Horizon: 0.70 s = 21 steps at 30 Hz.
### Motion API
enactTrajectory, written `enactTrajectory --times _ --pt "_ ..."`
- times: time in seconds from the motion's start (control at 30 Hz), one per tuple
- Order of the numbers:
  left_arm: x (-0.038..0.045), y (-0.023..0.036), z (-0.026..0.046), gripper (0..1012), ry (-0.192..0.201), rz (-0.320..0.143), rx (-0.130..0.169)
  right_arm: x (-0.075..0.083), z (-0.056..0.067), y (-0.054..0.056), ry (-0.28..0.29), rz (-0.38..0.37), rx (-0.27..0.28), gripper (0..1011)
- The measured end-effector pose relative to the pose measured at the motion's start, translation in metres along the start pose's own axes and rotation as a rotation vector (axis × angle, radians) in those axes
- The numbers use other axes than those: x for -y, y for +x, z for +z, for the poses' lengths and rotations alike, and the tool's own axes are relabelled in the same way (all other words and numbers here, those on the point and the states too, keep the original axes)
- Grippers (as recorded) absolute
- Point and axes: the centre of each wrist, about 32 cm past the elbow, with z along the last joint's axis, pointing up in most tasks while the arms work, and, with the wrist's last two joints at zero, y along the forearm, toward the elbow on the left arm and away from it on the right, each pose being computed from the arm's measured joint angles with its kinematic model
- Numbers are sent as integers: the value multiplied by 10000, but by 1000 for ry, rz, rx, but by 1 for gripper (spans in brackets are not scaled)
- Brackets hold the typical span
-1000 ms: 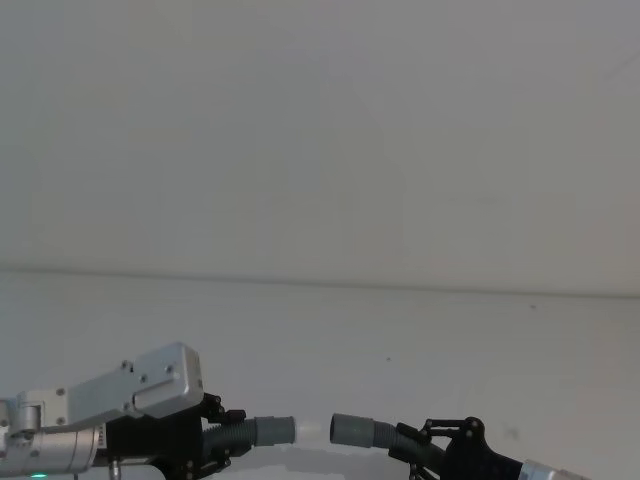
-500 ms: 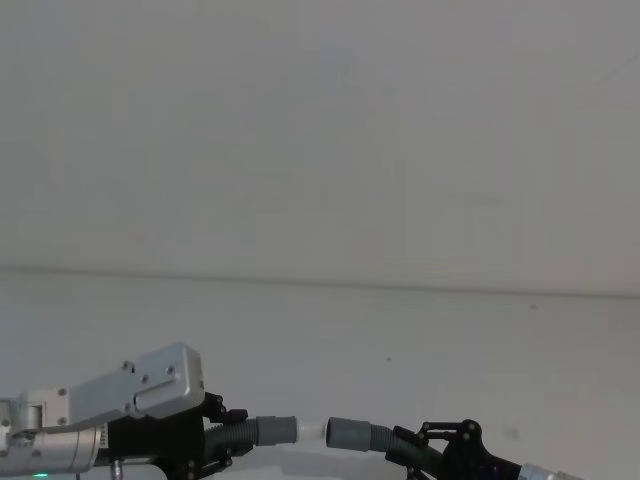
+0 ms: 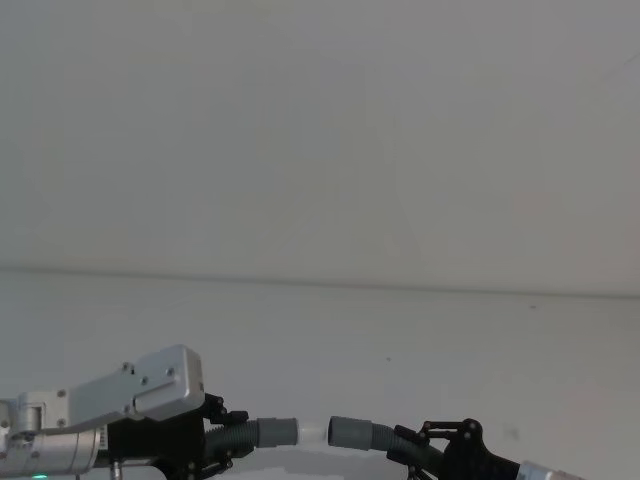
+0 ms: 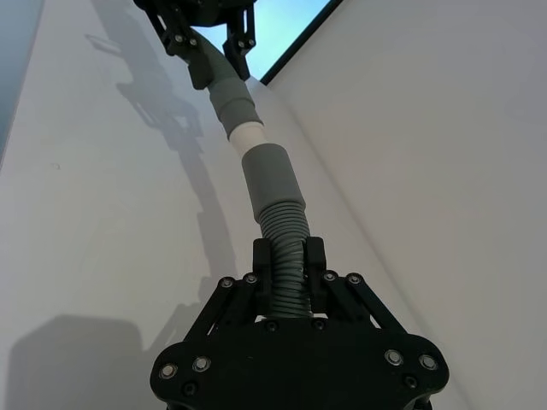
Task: Use both hands to pick up one end of the pipe from the table, align the ends, and insert them.
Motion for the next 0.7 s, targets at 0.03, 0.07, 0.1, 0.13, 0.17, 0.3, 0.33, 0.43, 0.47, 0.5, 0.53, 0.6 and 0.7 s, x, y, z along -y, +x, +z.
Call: enactTrajectory --times 0.03,0.07,0.1,0.13,0.17,0.3,0.33,0.43,0.47,0.5,0.53,0.6,0.7 --pt "-1 -1 0 292 0 0 0 1 -2 1 -2 0 -1 214" --pt "-3 -1 1 292 0 0 1 3 -4 3 -3 0 -1 214" --pt "-4 -2 3 292 0 0 1 5 -5 6 -4 -1 0 214" --pt "-6 -3 5 292 0 0 1 7 -6 8 -5 -1 0 214" --pt "-7 -3 6 292 0 0 2 11 -9 12 -7 -1 0 213" --pt "-14 -3 10 292 2 0 2 21 -15 18 -11 -1 0 213" --pt "-16 -3 13 292 2 0 3 25 -18 21 -12 -1 0 213" --pt "-20 -2 15 292 3 1 4 33 -22 28 -15 -1 0 213" --pt "-21 -2 16 292 4 1 4 34 -23 29 -16 0 0 214" --pt "-22 -1 18 292 5 1 5 36 -24 30 -16 0 0 213" --pt "-23 1 19 292 5 1 5 38 -25 31 -17 1 0 213" --pt "-25 4 21 292 6 1 6 41 -27 34 -18 2 0 214" --pt "-28 13 29 292 7 0 9 41 -28 37 -18 4 0 214"
